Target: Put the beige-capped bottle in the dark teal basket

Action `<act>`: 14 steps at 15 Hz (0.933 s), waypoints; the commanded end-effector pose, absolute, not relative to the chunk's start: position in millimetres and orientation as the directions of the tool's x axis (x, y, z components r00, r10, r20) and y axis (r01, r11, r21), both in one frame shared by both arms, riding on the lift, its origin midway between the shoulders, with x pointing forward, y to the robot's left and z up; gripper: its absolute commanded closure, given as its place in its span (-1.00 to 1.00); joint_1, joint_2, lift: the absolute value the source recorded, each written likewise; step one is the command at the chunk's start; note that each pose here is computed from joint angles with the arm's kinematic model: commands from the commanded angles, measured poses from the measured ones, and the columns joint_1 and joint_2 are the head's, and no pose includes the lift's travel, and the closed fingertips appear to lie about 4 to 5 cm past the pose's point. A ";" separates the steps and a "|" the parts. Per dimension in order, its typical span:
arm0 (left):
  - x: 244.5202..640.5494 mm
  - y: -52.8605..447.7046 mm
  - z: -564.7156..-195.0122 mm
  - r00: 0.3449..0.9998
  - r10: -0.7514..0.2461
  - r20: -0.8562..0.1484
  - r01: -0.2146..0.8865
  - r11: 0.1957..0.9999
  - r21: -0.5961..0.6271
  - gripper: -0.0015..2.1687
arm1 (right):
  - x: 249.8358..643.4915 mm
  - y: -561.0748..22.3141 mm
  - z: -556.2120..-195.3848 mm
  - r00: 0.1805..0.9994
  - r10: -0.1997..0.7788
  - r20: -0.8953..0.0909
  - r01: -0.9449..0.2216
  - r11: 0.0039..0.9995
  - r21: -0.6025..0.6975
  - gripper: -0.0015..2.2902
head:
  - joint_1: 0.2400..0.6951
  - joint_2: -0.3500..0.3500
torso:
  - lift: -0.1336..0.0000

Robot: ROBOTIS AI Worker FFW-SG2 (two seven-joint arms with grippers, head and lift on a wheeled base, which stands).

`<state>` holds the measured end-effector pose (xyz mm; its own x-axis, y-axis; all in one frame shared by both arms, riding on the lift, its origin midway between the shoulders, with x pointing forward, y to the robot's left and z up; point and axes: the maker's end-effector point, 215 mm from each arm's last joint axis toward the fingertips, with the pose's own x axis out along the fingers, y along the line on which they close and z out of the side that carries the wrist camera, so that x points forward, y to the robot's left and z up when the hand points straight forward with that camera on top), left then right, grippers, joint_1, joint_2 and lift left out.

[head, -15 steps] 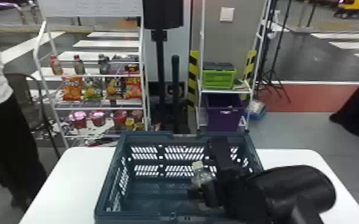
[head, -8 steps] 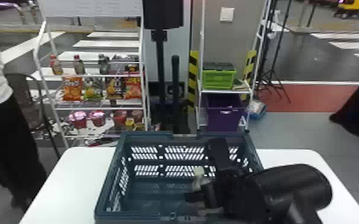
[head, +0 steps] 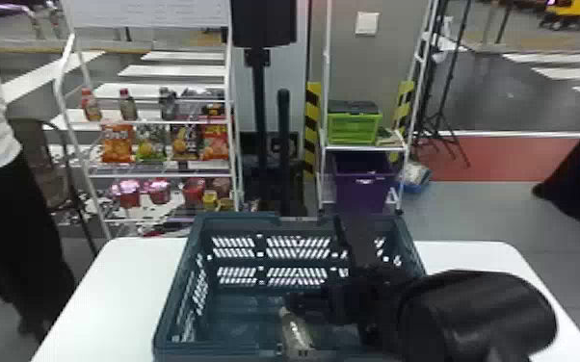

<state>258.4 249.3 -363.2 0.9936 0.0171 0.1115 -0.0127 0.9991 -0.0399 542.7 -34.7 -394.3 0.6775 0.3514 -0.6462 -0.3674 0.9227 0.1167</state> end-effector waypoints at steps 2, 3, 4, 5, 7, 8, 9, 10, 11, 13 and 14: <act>258.4 248.9 -361.6 0.993 0.017 0.115 -0.012 0.999 -0.041 -0.86 | 532.0 -48.2 -357.4 0.768 0.367 -0.525 -0.366 0.924 0.110 -0.97 | 0.14 0.00 | 1.00; 258.8 248.8 -360.1 0.993 0.017 0.118 -0.012 0.999 -0.041 -0.86 | 523.3 -59.8 -352.5 0.787 0.362 -0.500 -0.360 0.927 0.104 -0.97 | 0.14 0.00 | 1.00; 259.3 248.6 -358.7 0.992 0.017 0.121 -0.012 0.999 -0.041 -0.86 | 512.3 -76.4 -351.2 0.801 0.348 -0.487 -0.347 0.933 0.096 -0.97 | 0.14 0.00 | 1.00; 259.5 248.6 -357.9 0.992 0.016 0.123 -0.011 0.999 -0.042 -0.86 | 505.3 -93.8 -346.9 0.824 0.328 -0.462 -0.325 0.941 0.090 -0.97 | 0.14 0.00 | 1.00; 260.1 248.4 -357.4 0.992 0.016 0.123 -0.011 0.999 -0.042 -0.86 | 488.7 -122.5 -331.3 0.874 0.324 -0.362 -0.308 0.946 0.102 -0.97 | 0.14 0.00 | 1.00; 261.3 248.2 -357.4 0.992 0.016 0.121 -0.011 0.999 -0.042 -0.86 | 481.5 -133.9 -323.5 0.895 0.321 -0.310 -0.302 0.947 0.110 -0.97 | 0.14 0.00 | 1.00; 262.4 246.7 -357.5 0.993 0.014 0.119 -0.009 0.999 -0.044 -0.86 | 471.1 -145.9 -317.5 0.911 0.313 -0.266 -0.290 0.949 0.125 -0.97 | 0.14 0.00 | 1.00; 264.4 245.0 -357.4 0.993 0.013 0.117 -0.007 0.999 -0.046 -0.86 | 461.8 -156.4 -308.0 0.930 0.305 -0.208 -0.282 0.950 0.132 -0.97 | 0.14 0.00 | 1.00; 265.8 243.8 -356.7 0.993 0.010 0.117 -0.005 0.999 -0.046 -0.86 | 450.4 -167.9 -305.7 0.942 0.289 -0.169 -0.269 0.954 0.132 -0.96 | 0.14 0.00 | 1.00; 267.4 243.2 -359.0 0.994 0.013 0.109 -0.008 0.999 -0.048 -0.86 | 429.6 -186.1 -303.8 0.957 0.269 -0.105 -0.253 0.957 0.140 -0.96 | 0.14 0.00 | 1.00; 268.0 243.1 -359.6 0.994 0.015 0.107 -0.010 0.999 -0.048 -0.86 | 421.1 -192.7 -301.8 0.964 0.257 -0.074 -0.245 0.960 0.136 -0.96 | 0.14 0.00 | 1.00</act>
<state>267.2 243.8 -358.2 0.9936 0.0152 0.1119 -0.0099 0.9988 -0.0481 435.0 -180.3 -304.0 0.9530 0.2788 -0.1189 -0.2620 0.9549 0.1393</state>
